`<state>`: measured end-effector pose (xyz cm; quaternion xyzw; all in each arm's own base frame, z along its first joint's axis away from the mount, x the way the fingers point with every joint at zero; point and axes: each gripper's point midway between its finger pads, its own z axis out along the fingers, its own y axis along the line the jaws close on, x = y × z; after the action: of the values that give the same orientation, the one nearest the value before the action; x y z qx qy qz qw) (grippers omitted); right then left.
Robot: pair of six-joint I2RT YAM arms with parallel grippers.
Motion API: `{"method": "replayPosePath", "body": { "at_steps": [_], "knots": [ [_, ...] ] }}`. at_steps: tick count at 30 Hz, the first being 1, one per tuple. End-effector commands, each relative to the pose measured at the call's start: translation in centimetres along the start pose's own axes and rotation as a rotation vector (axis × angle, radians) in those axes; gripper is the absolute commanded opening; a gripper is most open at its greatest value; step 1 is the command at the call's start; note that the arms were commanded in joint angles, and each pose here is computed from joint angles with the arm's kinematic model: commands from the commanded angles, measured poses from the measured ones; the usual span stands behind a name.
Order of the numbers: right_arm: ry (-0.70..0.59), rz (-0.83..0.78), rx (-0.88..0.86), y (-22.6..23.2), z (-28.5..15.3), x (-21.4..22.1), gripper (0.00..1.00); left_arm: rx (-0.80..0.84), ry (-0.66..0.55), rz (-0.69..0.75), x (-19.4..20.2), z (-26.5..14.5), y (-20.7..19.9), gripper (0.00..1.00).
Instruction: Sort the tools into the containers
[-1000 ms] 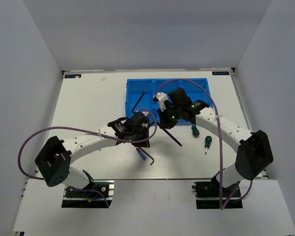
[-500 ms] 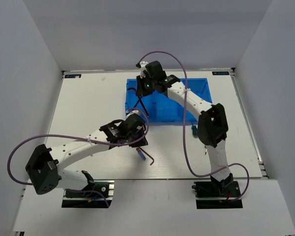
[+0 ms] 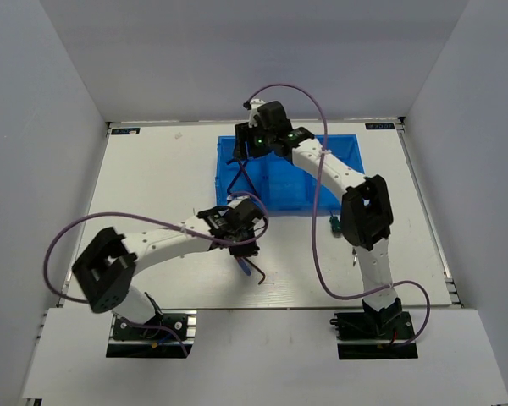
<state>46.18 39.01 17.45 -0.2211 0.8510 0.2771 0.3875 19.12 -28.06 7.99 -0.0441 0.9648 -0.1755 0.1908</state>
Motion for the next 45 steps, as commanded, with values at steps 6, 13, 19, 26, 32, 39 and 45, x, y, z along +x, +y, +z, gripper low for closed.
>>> {"method": "replayPosePath", "body": {
  "at_steps": [6,13,19,26,32,39,45],
  "knots": [
    [-0.083,-0.024,-0.006,-3.3,-12.8,-1.4,0.26,-0.088,0.080,0.037,0.3,0.9,-2.7,0.24],
    [0.095,0.134,0.003,-7.0,-18.0,7.6,0.38,-0.181,0.119,0.004,2.0,1.6,-1.7,0.37],
    [0.113,0.167,0.036,-8.7,-20.9,12.1,0.47,-0.223,0.140,-0.002,2.8,3.4,-0.9,0.42],
    [0.123,0.224,0.046,-9.8,-23.1,15.3,0.47,-0.277,0.150,-0.021,3.4,5.7,0.3,0.45],
    [0.104,0.266,0.052,-10.4,-24.1,15.7,0.47,-0.333,0.150,-0.054,4.4,6.5,2.4,0.46],
    [0.094,0.309,0.050,-11.0,-25.2,16.1,0.47,-0.442,0.169,-0.039,5.4,7.9,5.4,0.10],
    [0.101,0.336,0.041,-11.3,-26.1,17.1,0.46,-0.475,0.191,0.035,6.3,8.8,6.2,0.00]
  ]
}}
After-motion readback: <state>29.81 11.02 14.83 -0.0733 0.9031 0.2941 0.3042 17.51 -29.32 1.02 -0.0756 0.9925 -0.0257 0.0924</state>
